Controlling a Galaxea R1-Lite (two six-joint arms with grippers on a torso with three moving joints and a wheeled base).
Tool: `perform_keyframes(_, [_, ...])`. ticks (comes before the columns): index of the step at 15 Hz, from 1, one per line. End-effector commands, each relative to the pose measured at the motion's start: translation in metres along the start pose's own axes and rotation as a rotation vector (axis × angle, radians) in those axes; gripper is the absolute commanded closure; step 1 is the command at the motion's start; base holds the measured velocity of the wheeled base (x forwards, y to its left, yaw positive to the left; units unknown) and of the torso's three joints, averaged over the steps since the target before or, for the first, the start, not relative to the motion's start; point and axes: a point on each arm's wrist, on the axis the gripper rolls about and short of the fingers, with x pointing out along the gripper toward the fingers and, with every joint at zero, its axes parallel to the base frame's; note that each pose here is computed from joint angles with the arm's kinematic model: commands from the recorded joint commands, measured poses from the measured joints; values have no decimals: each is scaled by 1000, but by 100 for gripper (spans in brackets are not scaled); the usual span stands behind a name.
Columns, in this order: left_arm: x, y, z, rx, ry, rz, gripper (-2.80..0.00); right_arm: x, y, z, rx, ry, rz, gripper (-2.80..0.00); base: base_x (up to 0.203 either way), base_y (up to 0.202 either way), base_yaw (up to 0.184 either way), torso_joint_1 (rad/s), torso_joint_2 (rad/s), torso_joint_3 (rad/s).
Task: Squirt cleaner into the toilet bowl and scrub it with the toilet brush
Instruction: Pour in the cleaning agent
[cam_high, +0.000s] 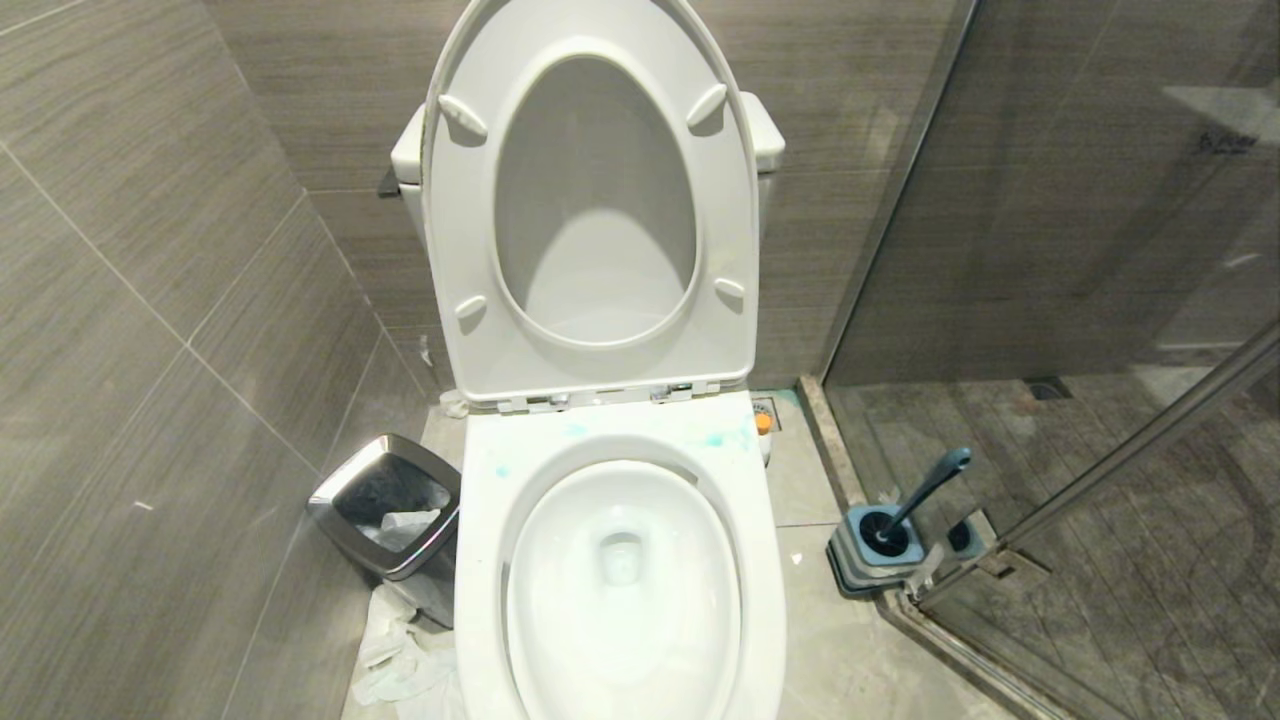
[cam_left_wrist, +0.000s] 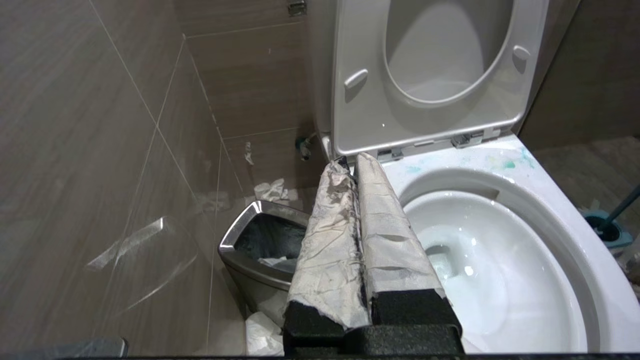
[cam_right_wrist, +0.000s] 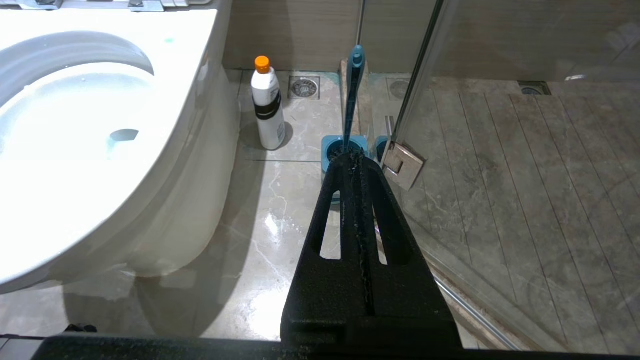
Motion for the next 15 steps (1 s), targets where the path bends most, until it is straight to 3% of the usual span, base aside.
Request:
perform_keyframes(1, [-11,-2,-13,6,2,-22,0,0,0,0,0,0,1,0,0,0,0,0,0,0])
perform_keyframes(5, [-30,-5,-47,14,-31,-21,0,0,0,0,0,1,1,0,0,0,0,0,0,0])
perform_keyframes(11, [-27,-7,-89,14,75,-25,0,0,0,0,0,0,1,0,0,0,0,0,0,0])
perform_keyframes(15, [-28,-6,-95,46,137,20,0,0,0,0,0,0,1,0,0,0,0,0,0,0])
